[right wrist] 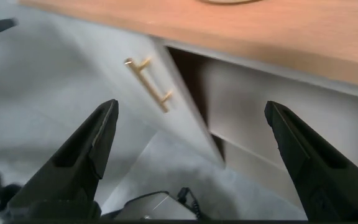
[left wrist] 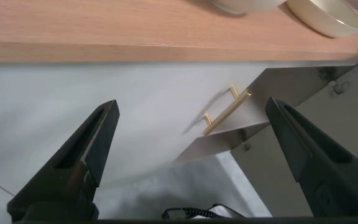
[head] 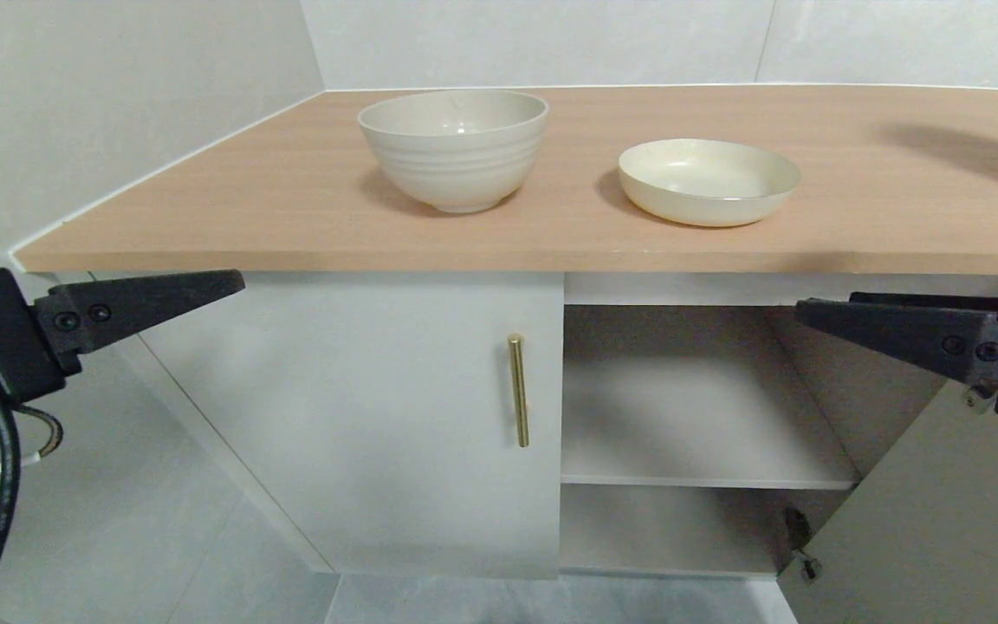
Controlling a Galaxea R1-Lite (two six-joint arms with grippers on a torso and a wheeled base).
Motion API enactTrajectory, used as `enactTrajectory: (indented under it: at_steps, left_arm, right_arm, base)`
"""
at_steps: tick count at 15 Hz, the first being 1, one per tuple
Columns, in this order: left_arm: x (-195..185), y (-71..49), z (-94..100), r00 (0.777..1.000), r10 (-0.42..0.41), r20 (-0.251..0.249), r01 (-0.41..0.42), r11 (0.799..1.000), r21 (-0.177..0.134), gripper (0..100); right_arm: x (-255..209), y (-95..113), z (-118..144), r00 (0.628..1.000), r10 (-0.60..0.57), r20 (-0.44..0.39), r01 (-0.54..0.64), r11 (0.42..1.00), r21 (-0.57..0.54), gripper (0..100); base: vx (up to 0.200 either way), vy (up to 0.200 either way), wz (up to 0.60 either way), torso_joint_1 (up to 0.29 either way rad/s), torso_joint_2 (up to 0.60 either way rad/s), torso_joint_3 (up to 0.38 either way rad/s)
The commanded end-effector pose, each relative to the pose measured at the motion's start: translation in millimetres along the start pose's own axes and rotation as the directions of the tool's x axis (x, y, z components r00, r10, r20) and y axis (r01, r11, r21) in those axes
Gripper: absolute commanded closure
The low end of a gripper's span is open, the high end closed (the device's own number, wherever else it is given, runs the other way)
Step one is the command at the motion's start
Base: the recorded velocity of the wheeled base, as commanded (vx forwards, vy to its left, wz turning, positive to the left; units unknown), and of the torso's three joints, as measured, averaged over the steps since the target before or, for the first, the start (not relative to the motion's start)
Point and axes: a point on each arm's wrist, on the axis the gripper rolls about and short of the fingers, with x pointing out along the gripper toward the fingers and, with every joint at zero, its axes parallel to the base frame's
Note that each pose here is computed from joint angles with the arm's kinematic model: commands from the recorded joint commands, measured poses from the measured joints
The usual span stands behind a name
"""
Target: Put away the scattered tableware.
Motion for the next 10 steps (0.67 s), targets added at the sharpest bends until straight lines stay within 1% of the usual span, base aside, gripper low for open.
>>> enactTrajectory:
  at_steps: [1, 3, 6, 7, 8, 10]
  left_arm:
    - [2.8, 1.1, -0.5, 1.000, 0.002, -0.007, -0.002, 1.000, -0.004, 0]
    - [3.6, 1.5, -0.7, 1.000, 0.001, -0.011, -0.001, 1.000, -0.005, 0]
    - [3.2, 1.3, -0.6, 1.000, 0.001, -0.009, -0.001, 1.000, -0.004, 0]
    - [3.6, 1.5, -0.7, 1.000, 0.001, -0.011, -0.001, 1.000, -0.005, 0]
    - [3.6, 1.4, -0.7, 1.000, 0.000, -0.011, 0.000, 1.000, -0.005, 0]
    - [5.8, 2.3, -1.4, 1.000, 0.000, -0.018, -0.001, 1.000, -0.007, 0]
  right_arm:
    - [-8.0, 2.2, 0.1, 0.999, 0.037, 0.010, -0.037, 0.999, -0.002, 0]
    - [-11.9, 3.0, 0.0, 0.998, 0.064, 0.013, -0.064, 0.998, -0.005, 0]
    - [-10.9, 2.8, -0.6, 0.998, 0.064, 0.010, -0.064, 0.998, -0.005, 0]
    - [-10.9, 2.8, -0.6, 0.998, 0.064, 0.010, -0.064, 0.998, -0.005, 0]
    - [-10.4, 2.7, -0.8, 0.998, 0.063, 0.009, -0.063, 0.998, -0.005, 0]
    - [-9.1, 2.4, -0.8, 0.998, 0.061, 0.006, -0.061, 0.998, -0.004, 0]
  base:
    - [0.000, 0.000, 0.00, 0.000, 0.00, 0.000]
    - [0.000, 0.000, 0.00, 0.033, -0.10, -0.050]
    - [0.000, 0.000, 0.00, 0.142, -0.17, -0.219]
    - [0.000, 0.000, 0.00, 0.207, -0.34, -0.266]
    - [0.000, 0.000, 0.00, 0.203, -0.61, -0.271]
    - [0.000, 0.000, 0.00, 0.068, -0.62, -0.244]
